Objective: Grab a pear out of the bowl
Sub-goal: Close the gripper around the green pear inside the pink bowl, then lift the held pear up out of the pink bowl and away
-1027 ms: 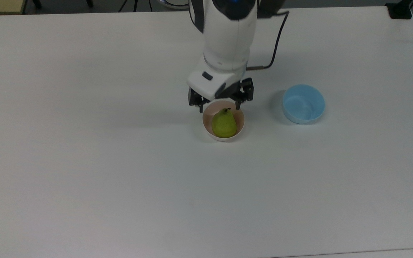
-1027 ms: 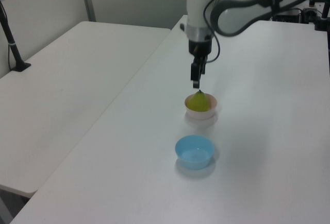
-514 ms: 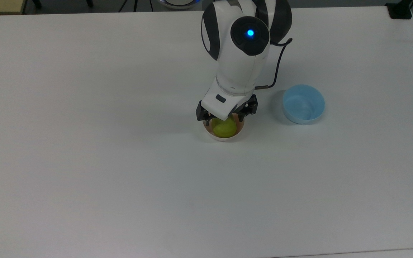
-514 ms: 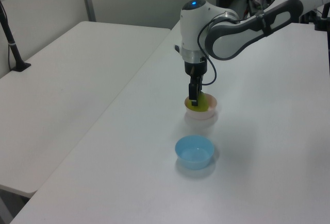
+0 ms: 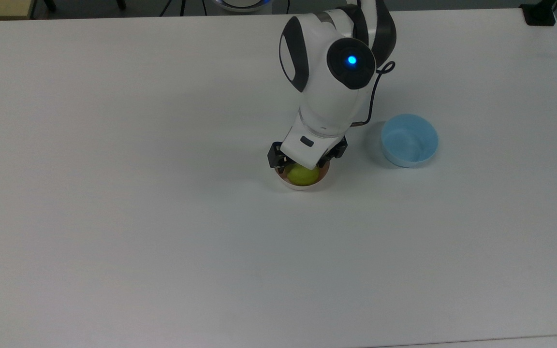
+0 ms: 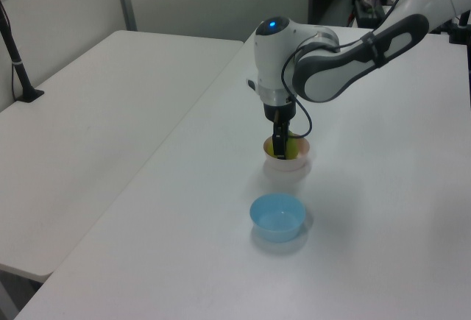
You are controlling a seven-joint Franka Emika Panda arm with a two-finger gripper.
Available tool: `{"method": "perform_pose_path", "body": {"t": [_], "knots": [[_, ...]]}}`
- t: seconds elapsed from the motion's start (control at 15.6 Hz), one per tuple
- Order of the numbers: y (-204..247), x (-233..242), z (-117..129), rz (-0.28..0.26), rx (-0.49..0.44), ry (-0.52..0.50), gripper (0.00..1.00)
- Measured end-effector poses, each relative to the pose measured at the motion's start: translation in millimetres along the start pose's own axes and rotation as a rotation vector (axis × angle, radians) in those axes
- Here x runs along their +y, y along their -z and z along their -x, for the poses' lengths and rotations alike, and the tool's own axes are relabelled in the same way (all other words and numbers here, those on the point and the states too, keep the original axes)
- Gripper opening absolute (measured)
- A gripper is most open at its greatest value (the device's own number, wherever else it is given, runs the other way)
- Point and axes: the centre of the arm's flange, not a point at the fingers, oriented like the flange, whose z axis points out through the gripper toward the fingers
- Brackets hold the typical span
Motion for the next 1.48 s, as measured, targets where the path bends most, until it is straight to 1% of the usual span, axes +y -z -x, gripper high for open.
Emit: {"method": "perform_pose_path", "body": {"t": [0.06, 0.13, 0.32, 0.45, 0.71, 0.83, 0.96, 1.09, 1.28, 1.48], "knots": [[-0.8, -2.3, -0.3, 0.005, 0.0, 0.006, 0.83], [1.1, -3.7, -0.7, 0.006, 0.003, 0.009, 0.7], [2.0, -3.5, -0.7, 0.006, 0.005, 0.008, 0.7], [11.0, -0.7, -1.9, 0.005, 0.02, 0.003, 0.7], [72.0, 22.6, 0.1, -0.01, 0.112, -0.037, 0.7], [103.4, 44.7, 7.4, -0.021, 0.148, -0.073, 0.7], [122.6, 71.5, 17.1, -0.022, 0.149, -0.113, 0.7], [132.7, 101.8, 26.4, -0.023, 0.143, -0.156, 0.7], [124.3, 165.8, 40.9, -0.025, 0.115, -0.199, 0.7], [104.0, 209.9, 54.4, -0.026, 0.079, -0.209, 0.7]]}}
